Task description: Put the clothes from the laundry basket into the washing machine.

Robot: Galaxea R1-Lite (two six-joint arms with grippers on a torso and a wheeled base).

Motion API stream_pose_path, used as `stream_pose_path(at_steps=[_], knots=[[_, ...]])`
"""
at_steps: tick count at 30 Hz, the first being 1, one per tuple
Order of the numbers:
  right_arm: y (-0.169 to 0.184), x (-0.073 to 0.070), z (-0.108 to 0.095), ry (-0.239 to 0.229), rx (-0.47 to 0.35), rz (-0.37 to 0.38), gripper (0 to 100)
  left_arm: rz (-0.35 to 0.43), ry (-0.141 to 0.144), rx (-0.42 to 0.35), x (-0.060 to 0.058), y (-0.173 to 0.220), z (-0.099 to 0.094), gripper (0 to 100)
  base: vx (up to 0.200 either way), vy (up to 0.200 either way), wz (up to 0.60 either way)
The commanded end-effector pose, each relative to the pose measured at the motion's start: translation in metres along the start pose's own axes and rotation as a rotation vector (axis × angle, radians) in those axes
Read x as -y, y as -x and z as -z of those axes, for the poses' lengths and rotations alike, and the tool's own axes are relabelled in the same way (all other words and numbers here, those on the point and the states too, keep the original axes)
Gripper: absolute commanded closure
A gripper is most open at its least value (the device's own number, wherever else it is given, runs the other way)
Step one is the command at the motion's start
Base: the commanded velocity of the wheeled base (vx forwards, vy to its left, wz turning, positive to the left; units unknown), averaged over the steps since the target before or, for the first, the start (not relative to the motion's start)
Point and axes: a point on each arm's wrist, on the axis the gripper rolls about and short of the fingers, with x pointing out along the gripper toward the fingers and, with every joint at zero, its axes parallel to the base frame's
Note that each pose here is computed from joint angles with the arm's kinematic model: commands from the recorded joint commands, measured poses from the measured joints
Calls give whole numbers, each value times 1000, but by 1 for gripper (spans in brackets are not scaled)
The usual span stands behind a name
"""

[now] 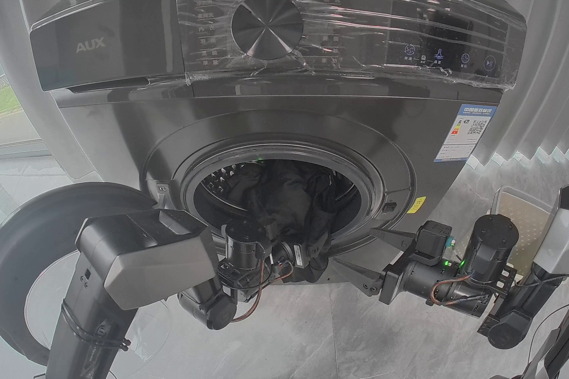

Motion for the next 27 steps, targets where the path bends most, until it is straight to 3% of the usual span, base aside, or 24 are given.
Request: stream_pose_path(at_steps=[1,4,5,17,21,27], knots=[[0,0,0,0,0,-3,0,-9,3,3,-8,-17,15,0,0,0,0],[0,0,0,0,0,-3,0,-8,3,5,-7,-21,15,0,0,0,0],[0,0,0,0,0,-3,0,-11,3,-2,-8,-21,17,100,0,0,0],[0,-1,-2,2,10,-9,0,-24,-1,50,-10,-31,8,100,0,0,0],[0,-2,-3,4,13,-11,0,-70,-6,136,-10,-37,-9,100,0,0,0],[-1,-2,-3,4,14,-10,0,-123,7,308,-11,-42,-57,100,0,0,0]])
